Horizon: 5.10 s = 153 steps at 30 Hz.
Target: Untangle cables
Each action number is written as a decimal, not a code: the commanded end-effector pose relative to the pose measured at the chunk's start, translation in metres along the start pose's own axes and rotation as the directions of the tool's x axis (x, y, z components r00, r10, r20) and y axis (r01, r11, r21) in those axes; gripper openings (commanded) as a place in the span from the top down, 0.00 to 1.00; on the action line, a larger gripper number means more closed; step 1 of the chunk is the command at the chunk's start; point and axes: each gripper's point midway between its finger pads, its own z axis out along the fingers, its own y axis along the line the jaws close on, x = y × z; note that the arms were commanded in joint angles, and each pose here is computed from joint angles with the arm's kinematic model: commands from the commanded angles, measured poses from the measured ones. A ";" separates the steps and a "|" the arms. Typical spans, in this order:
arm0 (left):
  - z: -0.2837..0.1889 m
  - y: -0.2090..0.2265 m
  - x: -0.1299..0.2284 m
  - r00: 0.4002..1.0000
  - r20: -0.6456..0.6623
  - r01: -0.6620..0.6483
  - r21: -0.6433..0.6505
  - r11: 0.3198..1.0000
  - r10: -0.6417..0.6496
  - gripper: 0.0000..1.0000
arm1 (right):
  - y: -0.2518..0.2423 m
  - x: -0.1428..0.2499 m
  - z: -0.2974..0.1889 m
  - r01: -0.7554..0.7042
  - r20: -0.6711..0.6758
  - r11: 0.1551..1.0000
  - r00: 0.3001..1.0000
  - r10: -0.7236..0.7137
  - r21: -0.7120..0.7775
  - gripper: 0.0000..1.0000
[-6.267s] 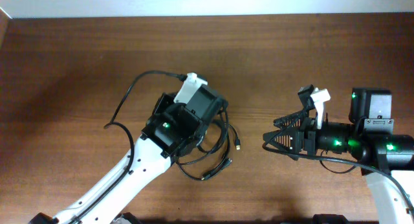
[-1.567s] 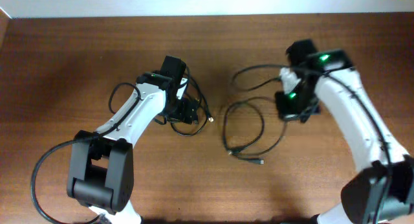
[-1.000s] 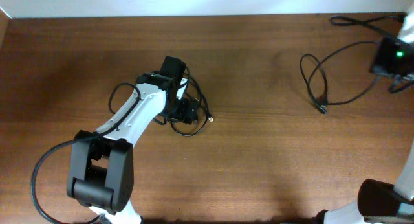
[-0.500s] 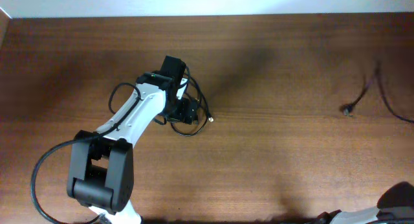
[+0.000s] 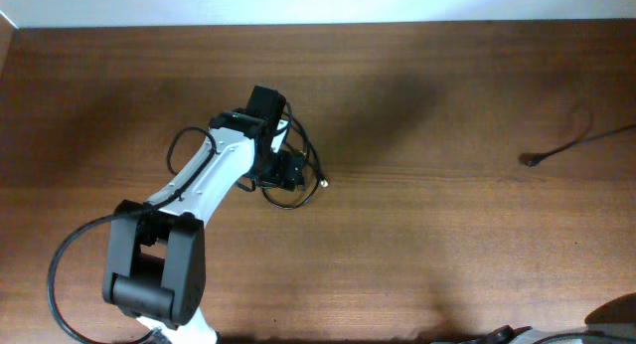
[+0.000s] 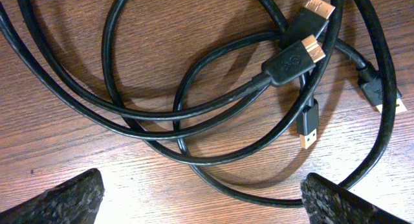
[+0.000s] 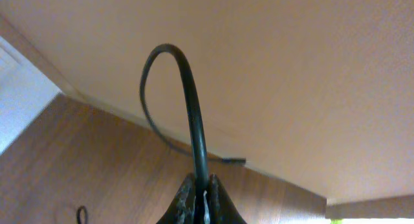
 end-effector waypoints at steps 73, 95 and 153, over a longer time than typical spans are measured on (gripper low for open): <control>0.004 0.002 0.003 1.000 -0.014 0.011 -0.008 1.000 -0.011 0.01 | 0.281 0.266 -0.213 0.147 -0.185 0.301 0.519 -0.834 -0.942 0.08; 0.003 0.097 0.000 0.993 0.064 0.084 0.176 0.981 -0.097 0.01 | 0.335 0.553 -0.282 -0.011 -0.161 0.164 0.275 -0.948 -0.986 0.08; 0.003 0.095 0.000 0.994 0.063 0.080 0.176 0.981 -0.093 0.01 | 0.395 0.514 -0.279 -0.092 -0.268 0.264 0.572 -0.776 -0.960 0.96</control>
